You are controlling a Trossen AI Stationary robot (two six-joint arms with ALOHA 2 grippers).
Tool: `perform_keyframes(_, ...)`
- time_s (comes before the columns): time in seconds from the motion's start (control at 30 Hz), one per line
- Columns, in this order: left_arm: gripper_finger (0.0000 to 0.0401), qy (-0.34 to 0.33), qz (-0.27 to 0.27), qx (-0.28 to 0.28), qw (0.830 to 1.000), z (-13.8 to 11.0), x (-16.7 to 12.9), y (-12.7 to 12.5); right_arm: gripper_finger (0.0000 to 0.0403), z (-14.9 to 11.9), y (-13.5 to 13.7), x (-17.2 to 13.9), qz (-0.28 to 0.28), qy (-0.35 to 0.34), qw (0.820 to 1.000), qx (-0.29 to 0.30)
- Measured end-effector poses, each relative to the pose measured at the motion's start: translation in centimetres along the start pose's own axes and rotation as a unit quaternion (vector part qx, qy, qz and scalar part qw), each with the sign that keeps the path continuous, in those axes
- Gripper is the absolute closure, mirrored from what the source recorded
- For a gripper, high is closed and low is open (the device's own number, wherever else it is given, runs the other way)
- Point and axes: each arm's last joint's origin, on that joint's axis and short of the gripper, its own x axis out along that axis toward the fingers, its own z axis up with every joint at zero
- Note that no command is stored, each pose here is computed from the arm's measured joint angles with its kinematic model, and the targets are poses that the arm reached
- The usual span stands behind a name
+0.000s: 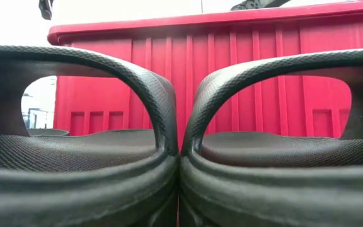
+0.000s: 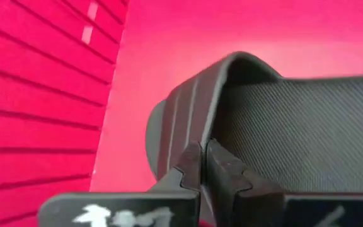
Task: Pick and place slides into bin
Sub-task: Put the black slide into the red bin
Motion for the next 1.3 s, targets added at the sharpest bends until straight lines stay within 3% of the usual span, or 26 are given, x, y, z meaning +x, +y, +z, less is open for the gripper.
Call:
perform_keyframes(0.17,0.0377,-0.005,0.018,0.001,1.000,0.1,0.1,0.2,0.0403,-1.6,-0.3,0.6,0.040,0.027,0.999,0.007)
perform_keyframes(0.5,0.0377,-0.025,0.052,0.004,0.998,0.4,0.2,0.6,0.0402,-4.7,-1.2,2.8,0.040,0.045,0.997,0.039)
perform_keyframes(0.77,0.0377,-0.036,0.053,-0.004,0.998,0.7,0.3,0.6,0.0393,-5.4,-1.6,3.4,0.042,0.034,0.997,0.055)
perform_keyframes(0.97,0.0377,-0.036,0.053,-0.003,0.998,0.7,0.3,0.6,0.0351,-5.5,-1.6,3.3,0.064,0.027,0.996,0.062)
perform_keyframes(1.3,0.0377,-0.031,0.022,-0.003,0.999,0.6,0.3,0.4,0.0232,-5.0,-0.7,1.8,0.051,0.013,0.996,0.070)
